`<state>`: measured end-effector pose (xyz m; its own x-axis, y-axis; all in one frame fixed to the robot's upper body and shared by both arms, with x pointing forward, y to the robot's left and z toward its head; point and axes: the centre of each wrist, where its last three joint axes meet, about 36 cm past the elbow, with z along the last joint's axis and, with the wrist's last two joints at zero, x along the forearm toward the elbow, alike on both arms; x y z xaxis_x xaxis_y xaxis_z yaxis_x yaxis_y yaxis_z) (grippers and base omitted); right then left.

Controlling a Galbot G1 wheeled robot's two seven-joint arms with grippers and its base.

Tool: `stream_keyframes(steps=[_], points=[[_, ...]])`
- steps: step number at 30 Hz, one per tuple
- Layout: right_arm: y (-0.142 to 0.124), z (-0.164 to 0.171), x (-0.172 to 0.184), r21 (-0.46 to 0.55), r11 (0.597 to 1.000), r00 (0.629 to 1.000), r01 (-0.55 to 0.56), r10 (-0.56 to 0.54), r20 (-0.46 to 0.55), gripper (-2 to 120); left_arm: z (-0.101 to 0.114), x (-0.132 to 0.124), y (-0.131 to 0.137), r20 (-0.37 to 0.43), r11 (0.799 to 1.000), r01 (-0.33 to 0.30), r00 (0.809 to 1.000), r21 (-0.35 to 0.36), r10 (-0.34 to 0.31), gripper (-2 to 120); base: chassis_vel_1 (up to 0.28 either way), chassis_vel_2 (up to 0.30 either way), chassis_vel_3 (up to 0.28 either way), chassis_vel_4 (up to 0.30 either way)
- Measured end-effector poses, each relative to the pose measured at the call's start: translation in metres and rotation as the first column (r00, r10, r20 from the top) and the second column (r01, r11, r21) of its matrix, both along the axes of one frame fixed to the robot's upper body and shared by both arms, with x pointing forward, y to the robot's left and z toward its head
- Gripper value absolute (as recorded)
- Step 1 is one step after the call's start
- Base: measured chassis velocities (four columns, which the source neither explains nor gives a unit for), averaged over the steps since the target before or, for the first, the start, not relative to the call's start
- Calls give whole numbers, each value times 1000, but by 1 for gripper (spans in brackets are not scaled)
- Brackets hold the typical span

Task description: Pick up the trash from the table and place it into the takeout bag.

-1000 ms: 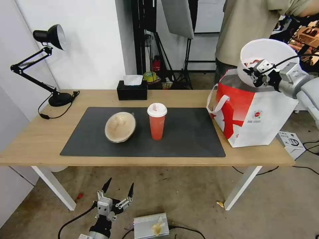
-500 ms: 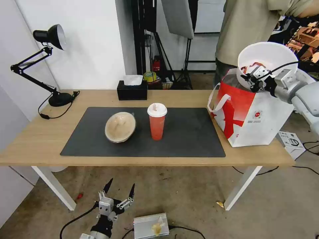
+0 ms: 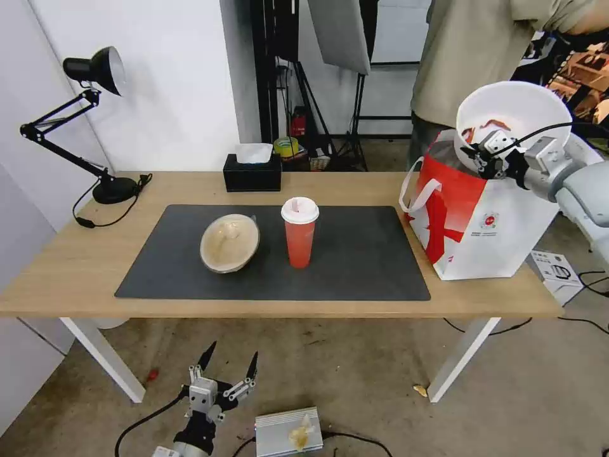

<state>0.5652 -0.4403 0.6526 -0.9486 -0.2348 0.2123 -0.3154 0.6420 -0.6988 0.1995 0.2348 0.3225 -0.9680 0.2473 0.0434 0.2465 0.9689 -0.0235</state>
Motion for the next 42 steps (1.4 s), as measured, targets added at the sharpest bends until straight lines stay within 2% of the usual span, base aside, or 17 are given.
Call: stream_keyframes(steps=[1,3,7,8,11,12,15,17,19,42], points=[[0,0,0,0,1000,1000,2,-2,2,25,0,0,0,0,1000,1,1000,0,-1,100,0,0,0,0],[0,0,0,0,1000,1000,2,-2,4,29,0,0,0,0,1000,1,1000,0,-1,100,0,0,0,0],[1,3,-2,-2,1000,1000,0,0,11,48,0,0,-1,0,1000,3,1000,-1,-3,100,0,0,0,0],[1,3,-2,-2,1000,1000,0,0,11,48,0,0,-1,0,1000,3,1000,-1,-3,100,0,0,0,0],[2,4,-4,-5,1000,1000,-4,4,16,63,0,0,-1,1,1000,3,1000,-2,-3,100,0,0,0,0],[2,4,-4,-5,1000,1000,-4,4,16,63,0,0,-1,1,1000,3,1000,-2,-3,100,0,0,0,0],[3,6,-4,-7,1000,1000,-5,5,19,76,0,0,-2,1,1000,3,1000,-3,-3,100,0,0,0,0],[2,6,-4,-7,1000,1000,-4,5,19,80,0,0,-2,1,1000,3,1000,-3,-3,100,0,0,0,0],[2,7,-5,-7,1000,1000,-3,3,22,88,0,0,-2,2,1000,4,1000,-3,-4,100,0,0,0,0],[3,22,-16,10,1000,998,0,0,62,90,4,-3,-3,11,1000,3,1000,-2,-3,100,0,0,0,0]])
